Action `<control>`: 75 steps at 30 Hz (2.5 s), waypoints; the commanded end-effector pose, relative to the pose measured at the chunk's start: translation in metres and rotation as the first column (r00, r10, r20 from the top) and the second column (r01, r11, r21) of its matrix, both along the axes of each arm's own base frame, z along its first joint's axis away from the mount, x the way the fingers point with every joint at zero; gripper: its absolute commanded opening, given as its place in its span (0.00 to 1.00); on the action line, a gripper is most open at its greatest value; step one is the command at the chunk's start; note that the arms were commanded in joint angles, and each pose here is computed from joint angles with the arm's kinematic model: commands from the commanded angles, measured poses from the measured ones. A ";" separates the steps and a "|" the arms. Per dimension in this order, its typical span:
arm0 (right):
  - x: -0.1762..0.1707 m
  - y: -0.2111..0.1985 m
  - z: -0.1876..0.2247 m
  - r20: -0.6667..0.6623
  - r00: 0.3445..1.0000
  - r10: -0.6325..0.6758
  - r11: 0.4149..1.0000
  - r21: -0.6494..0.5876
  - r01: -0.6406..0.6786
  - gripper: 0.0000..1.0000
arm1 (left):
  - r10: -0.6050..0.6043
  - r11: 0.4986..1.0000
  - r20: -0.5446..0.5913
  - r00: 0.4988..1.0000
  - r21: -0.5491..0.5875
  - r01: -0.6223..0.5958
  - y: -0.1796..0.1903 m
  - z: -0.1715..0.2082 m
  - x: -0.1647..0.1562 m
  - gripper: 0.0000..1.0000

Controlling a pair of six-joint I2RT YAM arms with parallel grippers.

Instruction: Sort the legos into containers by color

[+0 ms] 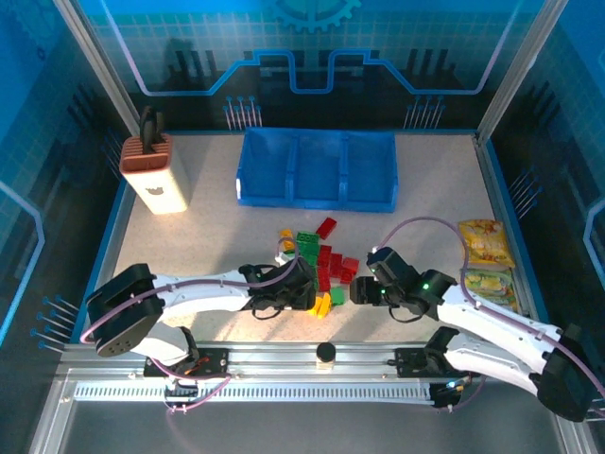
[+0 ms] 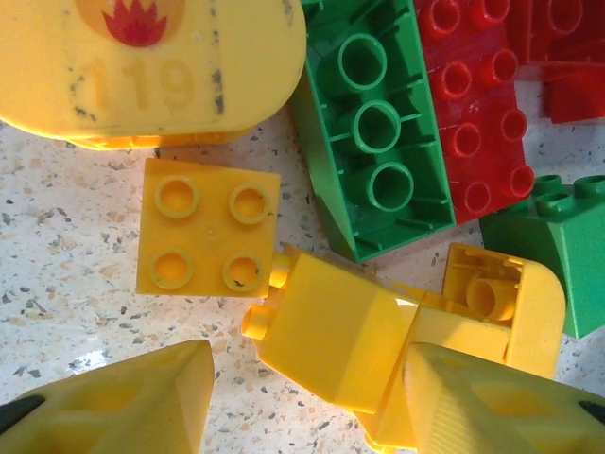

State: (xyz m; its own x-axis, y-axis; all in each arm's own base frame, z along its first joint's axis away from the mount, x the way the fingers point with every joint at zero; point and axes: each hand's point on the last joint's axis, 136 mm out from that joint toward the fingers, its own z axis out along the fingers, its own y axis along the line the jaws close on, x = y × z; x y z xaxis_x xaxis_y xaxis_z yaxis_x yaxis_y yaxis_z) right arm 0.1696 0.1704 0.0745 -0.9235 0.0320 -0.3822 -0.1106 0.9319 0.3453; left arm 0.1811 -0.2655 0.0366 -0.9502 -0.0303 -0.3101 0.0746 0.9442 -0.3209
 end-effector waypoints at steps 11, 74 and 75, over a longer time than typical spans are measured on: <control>0.010 0.014 0.004 0.061 0.998 -0.014 0.999 0.034 0.012 0.61 | 0.114 0.988 0.030 0.993 0.101 -0.117 0.036 -0.016 0.001 0.50; 0.019 0.002 0.011 0.186 0.976 -0.113 0.992 -0.040 0.122 0.61 | -0.025 0.980 0.117 0.993 0.197 0.002 0.021 0.006 0.015 0.32; 0.020 0.001 0.010 0.185 0.976 -0.116 0.991 -0.041 0.126 0.61 | -0.023 0.982 0.126 0.992 0.189 -0.001 0.022 0.011 0.014 0.32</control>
